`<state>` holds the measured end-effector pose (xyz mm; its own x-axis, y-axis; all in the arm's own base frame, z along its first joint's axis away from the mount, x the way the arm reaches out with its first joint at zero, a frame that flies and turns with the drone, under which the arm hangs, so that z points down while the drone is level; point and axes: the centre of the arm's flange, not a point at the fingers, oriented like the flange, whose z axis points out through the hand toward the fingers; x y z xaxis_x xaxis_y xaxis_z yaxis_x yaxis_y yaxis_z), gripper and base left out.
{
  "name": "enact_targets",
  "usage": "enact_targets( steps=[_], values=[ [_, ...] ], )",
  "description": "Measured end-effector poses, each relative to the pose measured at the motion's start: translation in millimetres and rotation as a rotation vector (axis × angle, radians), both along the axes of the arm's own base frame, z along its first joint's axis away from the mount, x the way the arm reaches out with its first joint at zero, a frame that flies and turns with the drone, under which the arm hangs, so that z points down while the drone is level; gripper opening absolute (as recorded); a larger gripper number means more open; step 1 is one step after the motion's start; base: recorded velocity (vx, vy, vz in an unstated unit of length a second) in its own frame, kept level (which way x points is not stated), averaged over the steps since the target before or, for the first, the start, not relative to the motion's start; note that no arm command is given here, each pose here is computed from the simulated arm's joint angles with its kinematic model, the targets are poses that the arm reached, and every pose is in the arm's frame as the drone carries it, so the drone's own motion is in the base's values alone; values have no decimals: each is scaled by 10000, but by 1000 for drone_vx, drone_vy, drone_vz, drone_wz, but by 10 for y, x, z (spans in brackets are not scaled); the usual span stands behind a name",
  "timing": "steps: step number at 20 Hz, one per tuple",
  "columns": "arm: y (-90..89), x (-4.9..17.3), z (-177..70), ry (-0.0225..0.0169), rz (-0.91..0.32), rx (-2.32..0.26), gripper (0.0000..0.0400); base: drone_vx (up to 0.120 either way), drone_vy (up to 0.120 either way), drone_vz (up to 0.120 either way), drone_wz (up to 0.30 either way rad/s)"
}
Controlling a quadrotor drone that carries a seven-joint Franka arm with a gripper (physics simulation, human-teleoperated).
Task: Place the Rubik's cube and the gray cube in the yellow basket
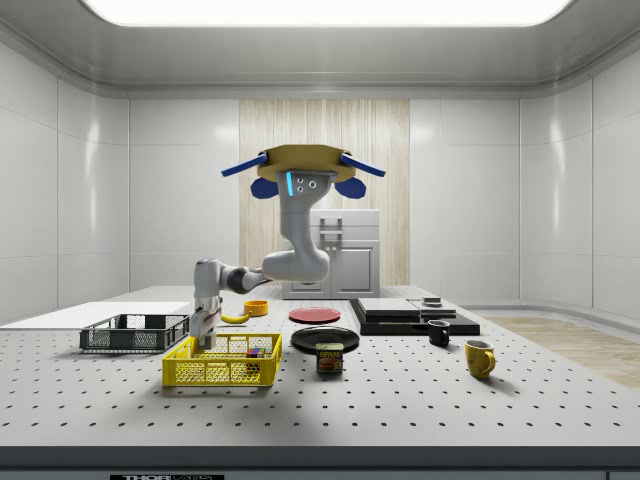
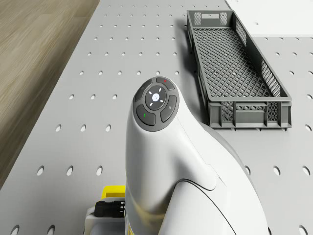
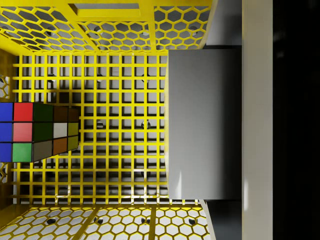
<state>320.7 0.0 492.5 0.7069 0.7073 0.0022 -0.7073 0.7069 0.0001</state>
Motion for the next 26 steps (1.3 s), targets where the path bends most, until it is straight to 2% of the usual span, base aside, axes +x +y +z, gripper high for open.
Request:
enact_targets(
  steps=[14,15,17,19,22,26],
  values=[
    [1,0,460,-1,2,0,250,0,0,0,0],
    [1,0,490,-2,2,0,262,0,0,0,0],
    [1,0,532,-2,3,0,316,0,0,0,0],
    [0,0,526,-2,2,-1,349,0,0,0,0],
    [0,0,451,-2,2,-1,376,0,0,0,0],
    [0,0,329,-1,2,0,391,0,0,0,0]
  ],
)
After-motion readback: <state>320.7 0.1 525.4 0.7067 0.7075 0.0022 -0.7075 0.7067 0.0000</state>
